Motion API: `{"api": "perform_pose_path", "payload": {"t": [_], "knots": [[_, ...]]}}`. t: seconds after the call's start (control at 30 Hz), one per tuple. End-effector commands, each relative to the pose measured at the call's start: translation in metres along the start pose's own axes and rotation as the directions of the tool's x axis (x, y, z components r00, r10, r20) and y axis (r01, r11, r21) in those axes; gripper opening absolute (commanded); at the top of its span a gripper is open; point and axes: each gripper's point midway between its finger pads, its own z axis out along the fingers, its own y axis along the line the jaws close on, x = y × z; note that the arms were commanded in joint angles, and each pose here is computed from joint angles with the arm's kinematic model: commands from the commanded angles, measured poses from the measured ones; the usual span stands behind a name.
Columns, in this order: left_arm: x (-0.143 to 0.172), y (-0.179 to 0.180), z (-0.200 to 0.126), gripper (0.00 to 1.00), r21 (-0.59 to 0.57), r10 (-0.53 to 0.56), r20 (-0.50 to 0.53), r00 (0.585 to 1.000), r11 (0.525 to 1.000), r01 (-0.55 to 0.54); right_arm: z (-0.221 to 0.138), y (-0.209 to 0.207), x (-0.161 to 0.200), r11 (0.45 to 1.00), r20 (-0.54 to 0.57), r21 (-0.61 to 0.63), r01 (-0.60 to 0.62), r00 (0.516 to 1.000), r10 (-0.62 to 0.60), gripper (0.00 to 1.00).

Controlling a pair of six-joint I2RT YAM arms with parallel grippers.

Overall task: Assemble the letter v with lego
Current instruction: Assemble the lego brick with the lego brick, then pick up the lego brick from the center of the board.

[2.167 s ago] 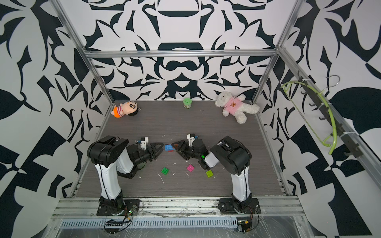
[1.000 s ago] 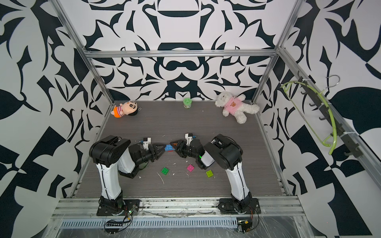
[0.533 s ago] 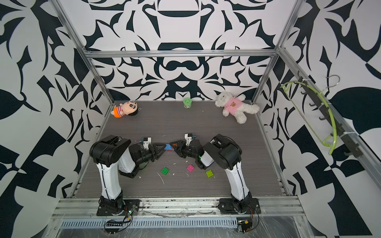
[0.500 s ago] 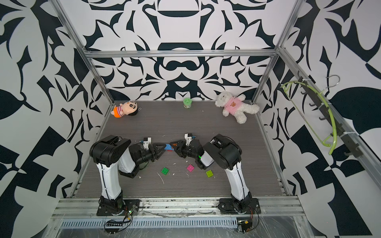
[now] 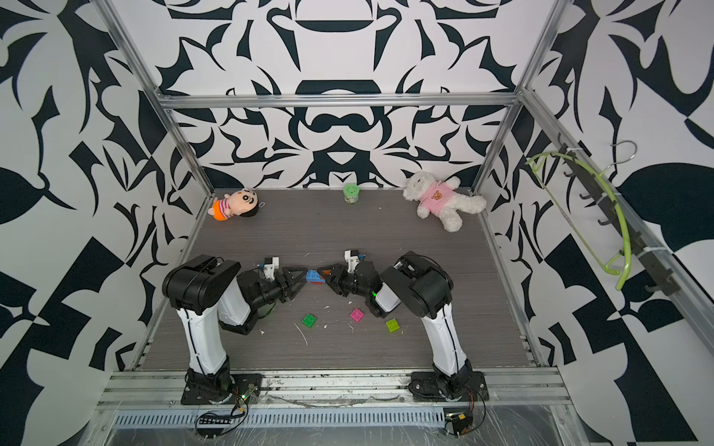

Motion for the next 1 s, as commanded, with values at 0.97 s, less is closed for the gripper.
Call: {"api": "perform_pose_path", "payload": {"t": [0.97], "knots": [[0.111, -0.020, -0.077, 0.75, -0.651, 0.232, -0.449, 0.863, 0.576, -0.494, -0.059, -0.014, -0.015, 0.998, -0.080, 0.038, 0.052, 0.996, -0.049, 0.44]]}}
